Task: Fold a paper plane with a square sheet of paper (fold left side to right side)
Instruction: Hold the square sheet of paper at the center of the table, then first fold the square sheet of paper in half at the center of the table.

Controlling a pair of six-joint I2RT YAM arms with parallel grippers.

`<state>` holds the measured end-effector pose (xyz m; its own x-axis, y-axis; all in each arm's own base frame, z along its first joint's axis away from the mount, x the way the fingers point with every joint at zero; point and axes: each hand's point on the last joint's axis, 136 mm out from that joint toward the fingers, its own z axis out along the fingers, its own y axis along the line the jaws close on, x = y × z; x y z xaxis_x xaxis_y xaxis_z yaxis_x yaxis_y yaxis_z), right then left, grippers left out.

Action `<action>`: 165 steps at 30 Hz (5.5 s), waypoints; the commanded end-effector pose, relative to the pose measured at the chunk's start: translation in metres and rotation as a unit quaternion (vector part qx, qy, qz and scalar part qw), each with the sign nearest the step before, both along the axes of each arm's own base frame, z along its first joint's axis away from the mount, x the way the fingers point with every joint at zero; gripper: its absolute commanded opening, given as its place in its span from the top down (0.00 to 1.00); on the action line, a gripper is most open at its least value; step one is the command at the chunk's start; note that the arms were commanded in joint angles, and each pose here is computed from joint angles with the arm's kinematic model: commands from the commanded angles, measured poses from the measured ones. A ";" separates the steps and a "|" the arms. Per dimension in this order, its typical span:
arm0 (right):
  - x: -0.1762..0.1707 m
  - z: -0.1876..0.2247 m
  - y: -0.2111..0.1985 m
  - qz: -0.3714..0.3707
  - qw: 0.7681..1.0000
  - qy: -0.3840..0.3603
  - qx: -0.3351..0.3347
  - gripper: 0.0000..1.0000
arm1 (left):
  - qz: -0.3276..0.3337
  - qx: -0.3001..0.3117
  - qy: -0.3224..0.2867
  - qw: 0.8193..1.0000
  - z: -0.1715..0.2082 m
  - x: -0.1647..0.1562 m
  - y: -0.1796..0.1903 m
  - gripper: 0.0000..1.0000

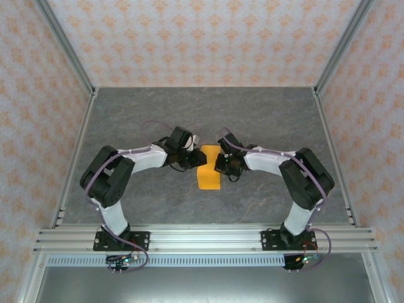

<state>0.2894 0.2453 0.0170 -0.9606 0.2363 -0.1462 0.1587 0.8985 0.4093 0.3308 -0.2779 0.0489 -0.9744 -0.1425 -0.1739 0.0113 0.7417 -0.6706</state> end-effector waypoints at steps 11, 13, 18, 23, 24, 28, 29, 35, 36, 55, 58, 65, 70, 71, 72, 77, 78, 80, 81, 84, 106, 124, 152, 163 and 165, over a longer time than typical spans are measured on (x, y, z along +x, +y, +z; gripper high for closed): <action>-0.032 -0.033 -0.029 0.008 0.995 0.061 -0.074 0.91 | 0.002 0.034 0.037 0.999 -0.045 -0.002 -0.001 0.78; -0.029 -0.029 -0.026 0.008 0.996 0.052 -0.066 0.91 | 0.000 0.043 0.042 0.998 -0.049 -0.007 0.001 0.78; -0.015 0.000 -0.012 0.019 1.000 0.004 -0.022 0.90 | -0.002 0.066 0.054 0.996 -0.057 -0.018 0.008 0.78; 0.007 0.048 -0.002 0.032 0.998 -0.058 0.014 0.90 | -0.001 0.079 0.062 0.995 -0.063 -0.023 0.012 0.79; 0.012 0.057 -0.001 0.032 0.997 -0.068 0.025 0.89 | -0.001 0.080 0.062 0.995 -0.063 -0.023 0.012 0.79; 0.032 0.071 0.007 0.028 0.994 -0.083 0.059 0.89 | 0.001 0.085 0.062 0.994 -0.064 -0.024 0.013 0.80; 0.036 0.071 0.011 0.030 0.994 -0.083 0.063 0.89 | 0.001 0.087 0.063 0.994 -0.064 -0.024 0.014 0.80; 0.059 0.059 0.034 0.037 0.994 -0.070 0.080 0.90 | 0.001 0.089 0.063 0.994 -0.064 -0.024 0.015 0.80; 0.063 0.055 0.036 0.035 0.994 -0.067 0.078 0.90 | 0.001 0.089 0.063 0.994 -0.063 -0.025 0.014 0.80; 0.060 -0.017 0.016 0.002 1.000 0.011 0.000 0.90 | -0.003 0.102 0.065 0.993 -0.060 -0.025 0.018 0.80; 0.056 -0.023 0.013 0.002 1.000 0.027 -0.009 0.90 | -0.003 0.102 0.064 0.993 -0.060 -0.024 0.017 0.80; 0.048 -0.041 0.007 -0.005 0.998 0.055 -0.029 0.90 | -0.007 0.101 0.062 0.993 -0.058 -0.024 0.015 0.80; 0.046 -0.045 0.004 -0.009 0.998 0.060 -0.036 0.90 | -0.010 0.101 0.062 0.993 -0.057 -0.024 0.015 0.79; 0.045 -0.045 0.004 -0.008 0.997 0.060 -0.037 0.90 | -0.011 0.101 0.063 0.993 -0.057 -0.025 0.015 0.79; 0.044 -0.045 0.003 -0.008 0.997 0.061 -0.039 0.90 | -0.011 0.101 0.062 0.993 -0.057 -0.025 0.014 0.79; 0.042 -0.042 -0.001 -0.003 0.997 0.057 -0.050 0.90 | -0.013 0.102 0.061 0.993 -0.057 -0.025 0.014 0.79; 0.042 -0.041 -0.002 -0.003 0.997 0.057 -0.052 0.90 | -0.013 0.101 0.061 0.993 -0.057 -0.025 0.013 0.79; 0.042 -0.041 -0.003 -0.003 0.997 0.057 -0.054 0.90 | -0.014 0.099 0.060 0.993 -0.057 -0.025 0.012 0.79; 0.042 -0.040 -0.004 -0.003 0.997 0.056 -0.056 0.90 | -0.014 0.097 0.060 0.993 -0.056 -0.025 0.012 0.79; 0.041 -0.040 -0.006 -0.006 0.997 0.057 -0.061 0.90 | -0.017 0.096 0.059 0.993 -0.055 -0.025 0.010 0.79; 0.044 -0.037 -0.001 -0.003 0.997 0.052 -0.062 0.90 | -0.029 0.063 0.030 0.997 -0.019 -0.027 0.003 0.77; 0.042 -0.038 -0.001 -0.001 0.996 0.056 -0.068 0.90 | -0.048 0.067 0.055 0.995 -0.042 -0.066 0.012 0.77; 0.041 -0.039 0.004 0.005 0.996 0.056 -0.067 0.90 | -0.050 0.043 -0.008 0.998 0.009 -0.098 0.011 0.77; 0.041 -0.037 0.005 0.007 0.996 0.056 -0.068 0.90 | -0.066 0.037 -0.005 0.997 -0.002 -0.069 -0.013 0.78; 0.041 -0.037 0.005 0.007 0.996 0.055 -0.068 0.90 | -0.068 0.040 0.002 0.997 -0.010 -0.070 -0.013 0.78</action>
